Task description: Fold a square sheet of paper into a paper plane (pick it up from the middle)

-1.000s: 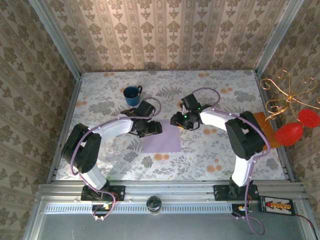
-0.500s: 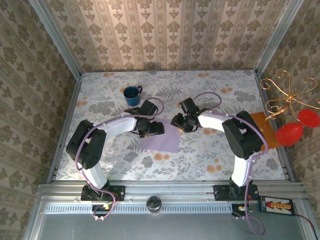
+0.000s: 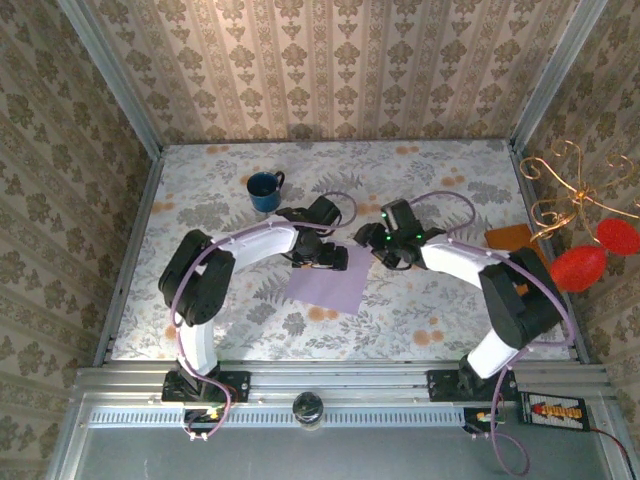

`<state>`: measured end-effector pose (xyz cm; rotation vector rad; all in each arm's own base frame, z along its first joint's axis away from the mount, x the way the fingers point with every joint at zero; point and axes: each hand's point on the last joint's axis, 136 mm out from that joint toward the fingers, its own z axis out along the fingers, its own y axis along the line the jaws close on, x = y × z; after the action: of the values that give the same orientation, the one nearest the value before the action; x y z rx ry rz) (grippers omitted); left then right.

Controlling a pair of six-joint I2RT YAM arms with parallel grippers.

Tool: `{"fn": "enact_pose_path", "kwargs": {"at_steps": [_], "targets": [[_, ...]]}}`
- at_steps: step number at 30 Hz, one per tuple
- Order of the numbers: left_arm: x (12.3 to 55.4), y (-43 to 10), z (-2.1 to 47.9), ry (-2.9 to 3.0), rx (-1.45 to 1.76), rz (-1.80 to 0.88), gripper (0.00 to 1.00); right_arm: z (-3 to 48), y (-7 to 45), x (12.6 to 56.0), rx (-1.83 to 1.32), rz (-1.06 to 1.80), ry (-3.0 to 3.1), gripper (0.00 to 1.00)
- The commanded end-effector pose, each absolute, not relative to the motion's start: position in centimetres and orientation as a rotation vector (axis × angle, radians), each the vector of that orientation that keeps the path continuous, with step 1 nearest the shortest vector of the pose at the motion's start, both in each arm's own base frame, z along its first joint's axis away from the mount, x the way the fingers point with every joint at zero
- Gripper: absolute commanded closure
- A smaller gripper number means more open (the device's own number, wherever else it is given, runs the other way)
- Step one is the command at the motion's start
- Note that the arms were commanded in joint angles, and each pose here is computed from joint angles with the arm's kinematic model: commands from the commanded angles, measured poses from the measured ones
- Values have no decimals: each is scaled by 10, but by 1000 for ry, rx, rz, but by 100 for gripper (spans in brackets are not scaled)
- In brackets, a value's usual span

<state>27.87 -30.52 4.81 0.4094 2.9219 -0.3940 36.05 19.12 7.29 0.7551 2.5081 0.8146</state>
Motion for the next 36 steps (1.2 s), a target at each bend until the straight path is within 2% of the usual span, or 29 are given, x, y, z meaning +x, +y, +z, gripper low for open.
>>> {"fn": "enact_pose_path", "kwargs": {"at_steps": [1,10,26,32,36], "targets": [[271,-302,42,2946,550,-271,13,76,168,361,735,817,2477,32],[273,-310,31,2967,704,-133,13,57,112,340,830,631,2490,22],[270,-299,5,3013,629,43,16,48,101,336,885,572,2495,21],[275,-307,34,2951,610,-7,17,47,100,336,887,568,2495,22],[275,-311,42,2929,568,-44,12,46,101,336,890,571,2495,22]]}}
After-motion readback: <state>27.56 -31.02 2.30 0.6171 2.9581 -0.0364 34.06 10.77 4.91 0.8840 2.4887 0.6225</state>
